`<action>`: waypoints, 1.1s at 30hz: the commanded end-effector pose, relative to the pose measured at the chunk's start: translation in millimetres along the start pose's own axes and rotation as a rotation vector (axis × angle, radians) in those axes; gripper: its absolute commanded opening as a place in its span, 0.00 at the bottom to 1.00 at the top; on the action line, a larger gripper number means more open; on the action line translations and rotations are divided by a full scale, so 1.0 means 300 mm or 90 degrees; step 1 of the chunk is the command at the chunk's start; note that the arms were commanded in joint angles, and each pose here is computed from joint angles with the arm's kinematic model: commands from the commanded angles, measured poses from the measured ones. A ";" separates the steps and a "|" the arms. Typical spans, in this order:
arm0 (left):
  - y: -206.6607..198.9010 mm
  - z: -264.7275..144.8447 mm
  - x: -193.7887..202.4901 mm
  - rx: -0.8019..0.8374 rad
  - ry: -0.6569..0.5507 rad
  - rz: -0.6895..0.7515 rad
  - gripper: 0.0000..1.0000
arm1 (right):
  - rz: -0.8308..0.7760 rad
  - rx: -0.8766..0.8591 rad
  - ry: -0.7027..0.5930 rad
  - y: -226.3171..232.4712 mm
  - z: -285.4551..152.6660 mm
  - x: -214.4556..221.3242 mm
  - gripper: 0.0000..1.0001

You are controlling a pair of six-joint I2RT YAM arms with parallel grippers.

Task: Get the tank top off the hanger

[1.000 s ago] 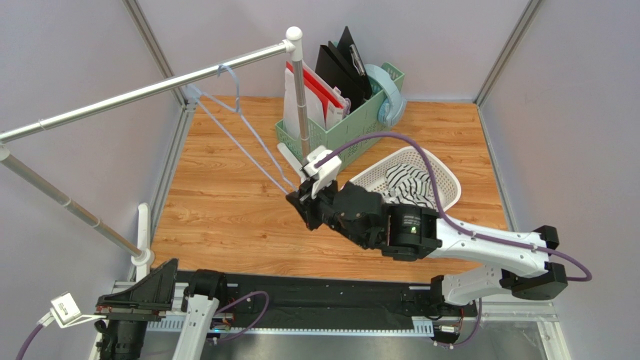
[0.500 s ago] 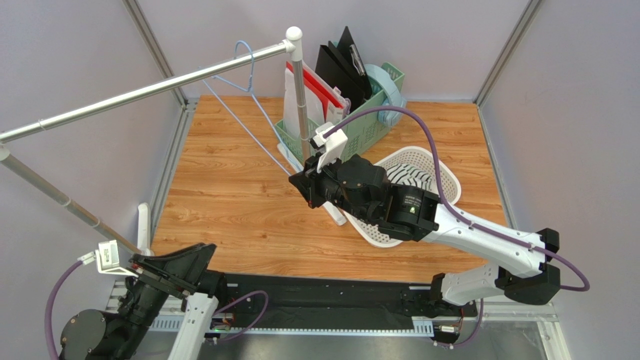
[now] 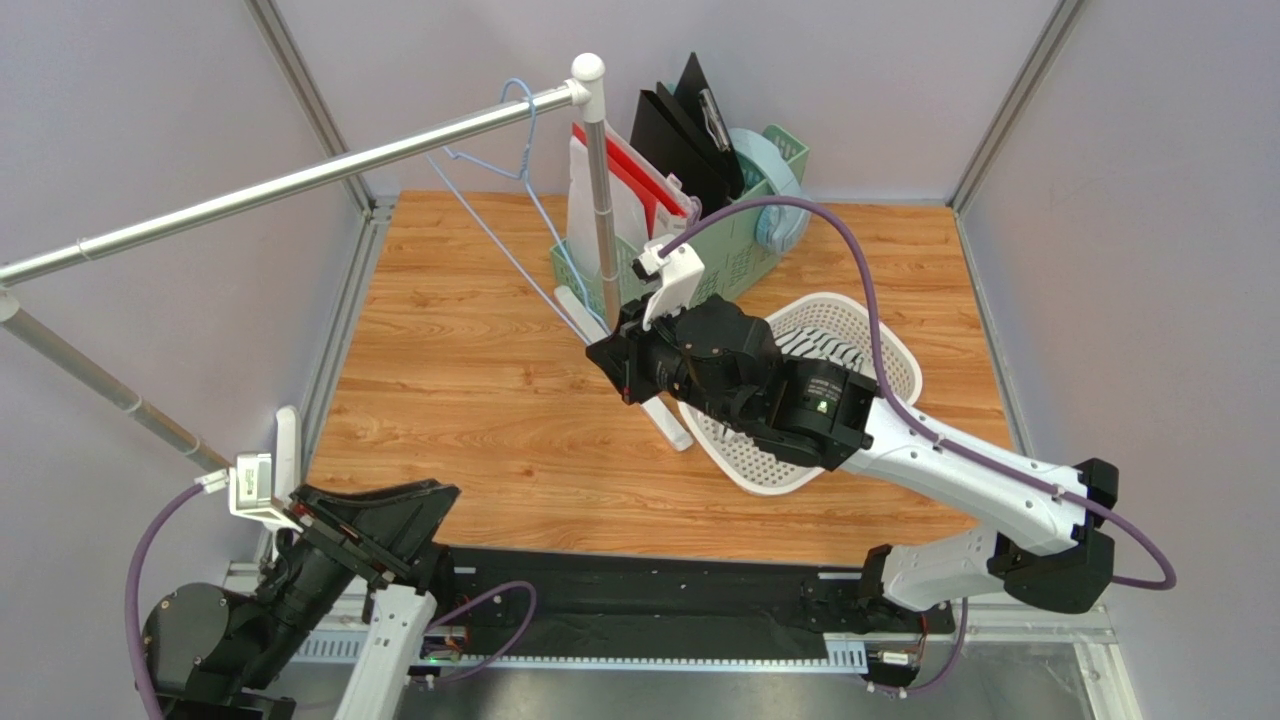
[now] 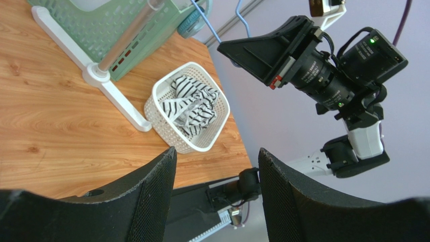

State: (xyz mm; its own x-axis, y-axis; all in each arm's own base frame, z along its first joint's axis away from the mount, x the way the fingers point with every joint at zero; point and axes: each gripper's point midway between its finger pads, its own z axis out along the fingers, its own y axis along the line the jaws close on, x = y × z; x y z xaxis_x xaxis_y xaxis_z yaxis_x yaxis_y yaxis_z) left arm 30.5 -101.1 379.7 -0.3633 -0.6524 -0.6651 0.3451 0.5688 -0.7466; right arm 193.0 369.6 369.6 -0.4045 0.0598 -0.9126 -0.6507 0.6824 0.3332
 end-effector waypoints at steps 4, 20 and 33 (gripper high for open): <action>-0.029 0.055 0.027 0.047 0.065 0.019 0.66 | 0.007 0.006 -0.001 -0.019 -0.013 0.011 0.04; 0.022 0.184 0.116 0.115 0.156 -0.034 0.67 | -0.027 0.010 0.012 -0.095 -0.156 0.053 0.87; 0.128 0.279 0.203 0.135 0.201 -0.091 0.67 | 0.020 -0.013 -0.052 -0.238 -0.428 0.145 1.00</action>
State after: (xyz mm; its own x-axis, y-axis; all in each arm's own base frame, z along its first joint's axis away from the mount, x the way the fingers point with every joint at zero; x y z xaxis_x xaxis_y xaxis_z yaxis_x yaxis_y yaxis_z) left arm 93.0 -154.6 307.6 -0.6546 -0.5167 -0.5518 0.3802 0.4059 -0.8311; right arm 145.0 244.9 351.6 -0.3688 0.1011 -0.9240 -0.6619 0.6694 0.3374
